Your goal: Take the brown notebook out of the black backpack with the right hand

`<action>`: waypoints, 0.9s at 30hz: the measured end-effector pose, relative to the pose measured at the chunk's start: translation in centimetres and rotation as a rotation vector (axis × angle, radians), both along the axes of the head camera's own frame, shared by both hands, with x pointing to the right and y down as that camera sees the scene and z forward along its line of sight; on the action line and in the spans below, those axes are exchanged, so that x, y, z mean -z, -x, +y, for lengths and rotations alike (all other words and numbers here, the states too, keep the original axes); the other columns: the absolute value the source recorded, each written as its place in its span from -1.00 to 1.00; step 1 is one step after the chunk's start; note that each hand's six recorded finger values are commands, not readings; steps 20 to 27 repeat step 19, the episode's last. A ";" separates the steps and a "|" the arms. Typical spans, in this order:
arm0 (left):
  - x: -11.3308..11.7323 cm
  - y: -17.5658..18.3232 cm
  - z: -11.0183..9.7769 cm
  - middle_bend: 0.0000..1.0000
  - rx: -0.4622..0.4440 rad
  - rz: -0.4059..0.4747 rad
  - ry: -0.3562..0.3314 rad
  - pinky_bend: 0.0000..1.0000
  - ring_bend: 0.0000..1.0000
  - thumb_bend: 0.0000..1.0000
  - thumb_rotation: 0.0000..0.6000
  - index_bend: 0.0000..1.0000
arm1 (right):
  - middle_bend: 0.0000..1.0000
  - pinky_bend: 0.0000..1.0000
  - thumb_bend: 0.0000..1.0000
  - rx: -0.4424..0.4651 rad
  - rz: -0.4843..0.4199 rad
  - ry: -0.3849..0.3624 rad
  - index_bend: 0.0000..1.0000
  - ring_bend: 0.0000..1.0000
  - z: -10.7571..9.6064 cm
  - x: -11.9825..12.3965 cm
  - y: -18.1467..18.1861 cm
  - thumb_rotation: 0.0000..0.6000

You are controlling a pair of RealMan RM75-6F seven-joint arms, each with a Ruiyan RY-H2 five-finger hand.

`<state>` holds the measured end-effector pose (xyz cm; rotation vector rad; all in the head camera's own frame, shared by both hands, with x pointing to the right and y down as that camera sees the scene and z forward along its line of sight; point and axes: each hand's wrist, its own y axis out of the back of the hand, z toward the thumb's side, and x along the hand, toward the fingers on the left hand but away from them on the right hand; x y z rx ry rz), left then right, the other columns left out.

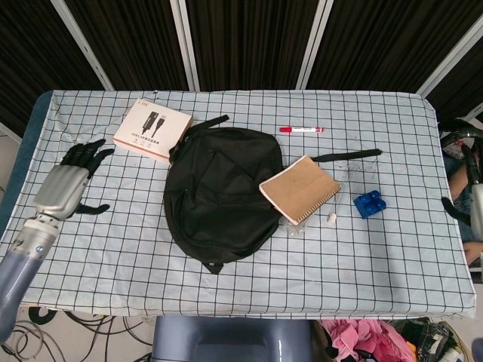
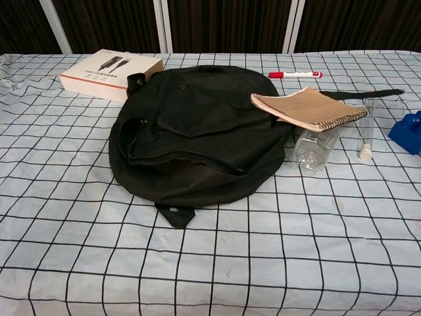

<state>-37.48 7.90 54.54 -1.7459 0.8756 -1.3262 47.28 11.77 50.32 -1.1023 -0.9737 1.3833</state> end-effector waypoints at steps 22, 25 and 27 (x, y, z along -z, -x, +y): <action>2.1 10.0 15.6 -0.96 0.156 -0.138 -0.092 -1.00 -1.00 -1.00 1.00 -0.75 | -0.98 -0.62 -0.68 0.022 -0.054 0.170 -1.00 -0.63 14.4 -1.9 2.5 0.95; 2.1 10.0 15.6 -0.96 0.156 -0.138 -0.092 -1.00 -1.00 -1.00 1.00 -0.75 | -0.98 -0.62 -0.68 0.022 -0.054 0.170 -1.00 -0.63 14.4 -1.9 2.5 0.95; 2.1 10.0 15.6 -0.96 0.156 -0.138 -0.092 -1.00 -1.00 -1.00 1.00 -0.75 | -0.98 -0.62 -0.68 0.022 -0.054 0.170 -1.00 -0.63 14.4 -1.9 2.5 0.95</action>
